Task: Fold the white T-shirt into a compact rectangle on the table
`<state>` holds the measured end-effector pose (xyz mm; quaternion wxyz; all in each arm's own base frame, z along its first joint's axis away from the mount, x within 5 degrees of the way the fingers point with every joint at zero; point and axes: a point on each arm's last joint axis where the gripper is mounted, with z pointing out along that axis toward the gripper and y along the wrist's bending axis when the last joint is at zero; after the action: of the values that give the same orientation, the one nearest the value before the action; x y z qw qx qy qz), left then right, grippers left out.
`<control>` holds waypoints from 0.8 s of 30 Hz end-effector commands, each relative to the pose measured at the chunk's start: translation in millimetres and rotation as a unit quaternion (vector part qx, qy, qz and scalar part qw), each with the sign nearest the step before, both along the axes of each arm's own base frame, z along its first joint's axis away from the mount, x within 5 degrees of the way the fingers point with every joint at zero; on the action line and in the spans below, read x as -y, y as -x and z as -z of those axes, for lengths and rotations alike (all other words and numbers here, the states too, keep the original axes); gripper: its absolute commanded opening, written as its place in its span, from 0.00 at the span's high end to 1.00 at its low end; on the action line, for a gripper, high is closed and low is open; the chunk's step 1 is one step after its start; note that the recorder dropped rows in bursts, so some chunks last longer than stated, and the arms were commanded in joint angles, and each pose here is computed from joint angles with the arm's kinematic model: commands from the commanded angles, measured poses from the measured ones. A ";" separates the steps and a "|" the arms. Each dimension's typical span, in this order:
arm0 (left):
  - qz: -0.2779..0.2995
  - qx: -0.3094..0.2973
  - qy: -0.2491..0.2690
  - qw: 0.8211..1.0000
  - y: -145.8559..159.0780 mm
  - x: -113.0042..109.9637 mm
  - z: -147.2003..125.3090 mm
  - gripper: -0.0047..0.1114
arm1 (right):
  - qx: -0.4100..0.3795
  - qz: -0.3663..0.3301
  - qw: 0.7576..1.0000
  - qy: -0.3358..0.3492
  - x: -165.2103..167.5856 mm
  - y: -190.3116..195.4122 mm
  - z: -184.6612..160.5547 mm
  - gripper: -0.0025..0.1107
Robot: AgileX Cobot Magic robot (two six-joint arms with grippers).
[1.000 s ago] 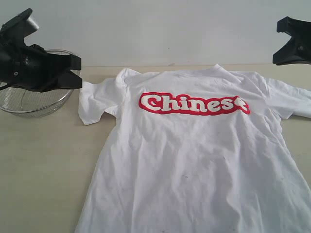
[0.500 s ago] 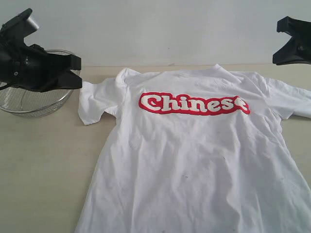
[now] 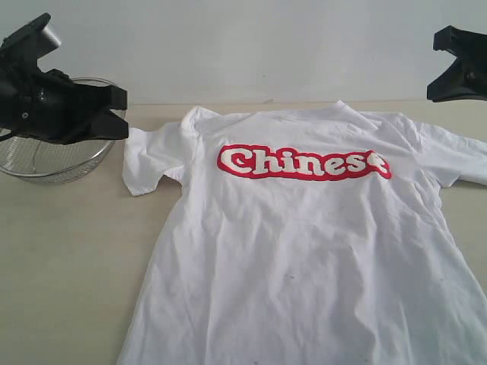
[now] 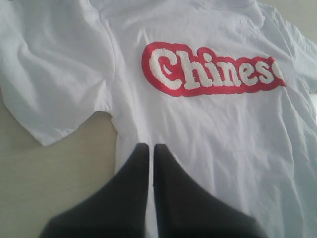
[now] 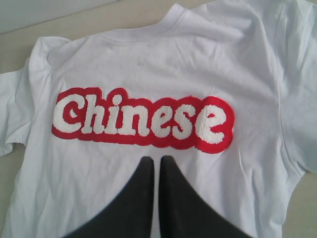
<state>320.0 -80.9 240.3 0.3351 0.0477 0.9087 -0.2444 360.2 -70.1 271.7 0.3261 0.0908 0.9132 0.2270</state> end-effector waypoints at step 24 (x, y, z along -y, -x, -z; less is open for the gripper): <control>-0.002 0.005 -0.001 1.000 1.3 0.5 -1.2 0.92 | 0.167 0.062 0.947 0.266 39.1 -18.2 -19.0 0.98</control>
<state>320.0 -80.9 240.3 0.3351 0.0477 0.9087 -0.2444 378.0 -101.5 283.2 0.4735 0.0050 0.8807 0.0083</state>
